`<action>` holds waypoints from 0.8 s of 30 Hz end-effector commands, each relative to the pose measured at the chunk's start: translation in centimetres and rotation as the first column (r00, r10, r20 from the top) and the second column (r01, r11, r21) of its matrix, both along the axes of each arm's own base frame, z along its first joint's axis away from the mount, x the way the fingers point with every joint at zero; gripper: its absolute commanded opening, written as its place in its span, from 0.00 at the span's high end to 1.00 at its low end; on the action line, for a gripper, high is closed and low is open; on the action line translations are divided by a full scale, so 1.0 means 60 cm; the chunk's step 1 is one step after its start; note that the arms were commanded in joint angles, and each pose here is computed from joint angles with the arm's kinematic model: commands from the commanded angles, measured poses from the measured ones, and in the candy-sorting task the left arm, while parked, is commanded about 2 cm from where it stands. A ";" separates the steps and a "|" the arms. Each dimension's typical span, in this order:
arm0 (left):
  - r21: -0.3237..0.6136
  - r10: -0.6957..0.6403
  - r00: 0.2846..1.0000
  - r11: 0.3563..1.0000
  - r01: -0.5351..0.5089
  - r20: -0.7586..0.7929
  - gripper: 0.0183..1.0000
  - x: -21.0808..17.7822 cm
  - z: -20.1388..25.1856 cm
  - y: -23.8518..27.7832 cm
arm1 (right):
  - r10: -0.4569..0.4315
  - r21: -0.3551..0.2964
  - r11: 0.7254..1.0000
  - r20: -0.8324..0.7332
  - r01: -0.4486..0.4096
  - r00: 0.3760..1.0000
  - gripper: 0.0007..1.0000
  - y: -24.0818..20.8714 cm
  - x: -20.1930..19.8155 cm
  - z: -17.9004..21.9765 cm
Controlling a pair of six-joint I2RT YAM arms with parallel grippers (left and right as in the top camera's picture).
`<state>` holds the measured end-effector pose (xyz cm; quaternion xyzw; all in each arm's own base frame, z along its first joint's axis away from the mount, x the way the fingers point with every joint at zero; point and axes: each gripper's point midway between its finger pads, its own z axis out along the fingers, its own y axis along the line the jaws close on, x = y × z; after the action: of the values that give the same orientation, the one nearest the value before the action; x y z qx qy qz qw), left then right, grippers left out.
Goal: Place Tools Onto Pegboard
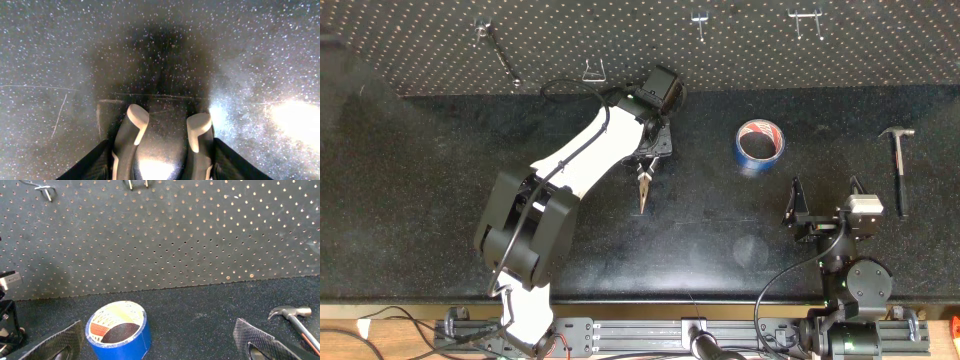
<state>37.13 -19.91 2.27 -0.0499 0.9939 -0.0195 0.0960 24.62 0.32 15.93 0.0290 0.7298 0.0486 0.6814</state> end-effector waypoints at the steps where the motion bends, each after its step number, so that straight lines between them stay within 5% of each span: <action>1: -0.002 0.005 1.000 1.000 -0.005 -0.003 0.50 0.004 -0.004 -0.004 | 0.005 0.011 1.000 0.000 -0.005 1.000 0.02 0.002 0.000 -0.002; 5: -0.003 0.005 1.000 1.000 -0.005 -0.003 0.61 0.004 -0.004 -0.004 | 0.005 0.011 1.000 0.000 -0.005 1.000 0.02 0.002 0.000 -0.002; 6: -0.002 0.005 1.000 1.000 -0.005 -0.003 0.73 0.004 -0.004 -0.004 | 0.005 0.011 1.000 0.000 -0.005 1.000 0.02 0.002 0.000 -0.002; 7: -0.003 0.005 1.000 1.000 -0.005 -0.002 0.99 0.004 -0.004 -0.004 | 0.005 0.011 1.000 0.000 -0.005 1.000 0.02 0.002 0.000 -0.002; 10: -0.008 0.015 0.996 1.000 -0.014 0.091 0.99 0.018 0.057 0.003 | 0.005 0.011 1.000 0.000 -0.005 1.000 0.02 0.002 0.000 -0.002; 15: 0.058 0.066 0.929 0.994 -0.094 0.364 0.99 -0.060 0.313 0.121 | 0.005 0.011 1.000 0.000 -0.005 1.000 0.02 0.002 0.000 -0.002; 16: 0.043 0.103 0.893 0.990 -0.135 0.437 0.99 -0.083 0.349 0.158 | 0.005 0.011 1.000 0.000 -0.005 1.000 0.02 0.002 0.000 -0.002; 17: 0.058 0.181 0.778 0.961 -0.269 0.602 0.99 -0.064 0.402 0.217 | 0.005 0.011 1.000 0.000 -0.005 1.000 0.02 0.002 0.000 -0.002; 21: 0.017 0.137 0.546 0.963 -0.267 0.827 0.99 0.045 0.500 0.206 | 0.005 0.011 1.000 0.000 -0.005 1.000 0.02 0.002 0.000 -0.002; 24: -0.037 0.168 0.489 0.963 -0.266 0.856 0.99 0.095 0.498 0.187 | 0.005 0.011 1.000 0.000 -0.005 1.000 0.03 0.002 0.000 -0.002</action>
<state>41.67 -8.85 32.31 -0.1531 0.8090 0.0011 0.5675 24.62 0.32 15.95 0.0290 0.7295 0.0486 0.6816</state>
